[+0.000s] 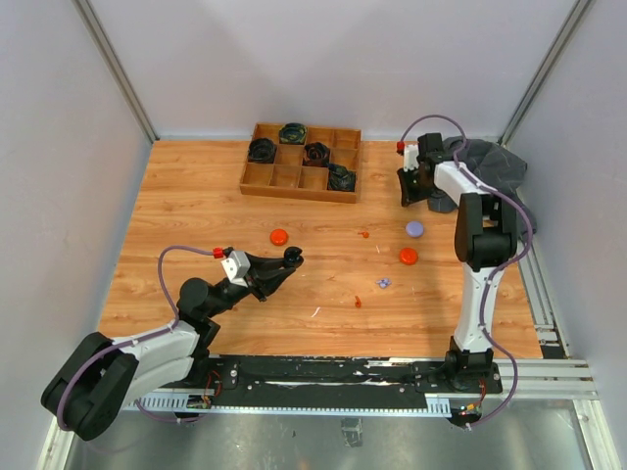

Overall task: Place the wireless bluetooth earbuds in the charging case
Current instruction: Move the earbud to the center of the board.

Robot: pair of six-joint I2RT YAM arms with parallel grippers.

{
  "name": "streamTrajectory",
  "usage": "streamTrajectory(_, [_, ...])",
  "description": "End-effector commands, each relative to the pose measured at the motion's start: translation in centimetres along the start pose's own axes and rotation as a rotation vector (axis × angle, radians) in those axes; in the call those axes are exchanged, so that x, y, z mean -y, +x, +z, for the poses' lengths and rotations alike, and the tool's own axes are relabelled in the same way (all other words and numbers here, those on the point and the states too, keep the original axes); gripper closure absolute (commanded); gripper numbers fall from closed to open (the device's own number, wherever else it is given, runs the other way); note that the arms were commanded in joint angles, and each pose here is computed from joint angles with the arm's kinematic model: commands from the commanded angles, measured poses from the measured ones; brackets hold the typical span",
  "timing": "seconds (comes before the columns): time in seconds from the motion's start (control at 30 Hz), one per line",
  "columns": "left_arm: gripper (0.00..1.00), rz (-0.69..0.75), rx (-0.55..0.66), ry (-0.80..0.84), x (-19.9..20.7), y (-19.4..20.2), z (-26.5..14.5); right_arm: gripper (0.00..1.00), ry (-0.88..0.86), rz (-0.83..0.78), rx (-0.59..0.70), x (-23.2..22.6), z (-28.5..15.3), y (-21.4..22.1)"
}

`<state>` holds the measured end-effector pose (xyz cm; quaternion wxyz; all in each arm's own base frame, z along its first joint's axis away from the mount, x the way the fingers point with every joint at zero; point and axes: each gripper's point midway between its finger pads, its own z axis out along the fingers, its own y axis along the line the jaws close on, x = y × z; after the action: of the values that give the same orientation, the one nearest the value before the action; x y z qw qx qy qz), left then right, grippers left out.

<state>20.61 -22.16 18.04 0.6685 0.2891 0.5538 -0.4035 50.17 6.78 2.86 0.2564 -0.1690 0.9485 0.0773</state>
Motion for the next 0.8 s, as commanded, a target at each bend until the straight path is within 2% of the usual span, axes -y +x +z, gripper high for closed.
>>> streamTrajectory(0.0, [1.0,0.039,0.04,0.0,0.0,-1.0,-0.1,0.84,-0.072,-0.043,0.026,-4.2,-3.2,-0.3])
streamTrajectory(0.3, [1.0,0.044,0.056,-0.008,0.0,-1.4,-0.2,0.83,-0.186,-0.154,0.037,-13.7,-6.3,2.6])
streamTrajectory(0.5, [1.0,0.046,0.056,-0.013,-0.1,-1.4,-0.2,0.82,-0.26,-0.278,-0.026,-20.5,-6.6,6.7])
streamTrajectory(0.77, [1.0,0.051,0.065,-0.014,-0.1,-1.7,-0.3,0.8,-0.283,-0.426,-0.101,-25.1,-6.8,11.7])
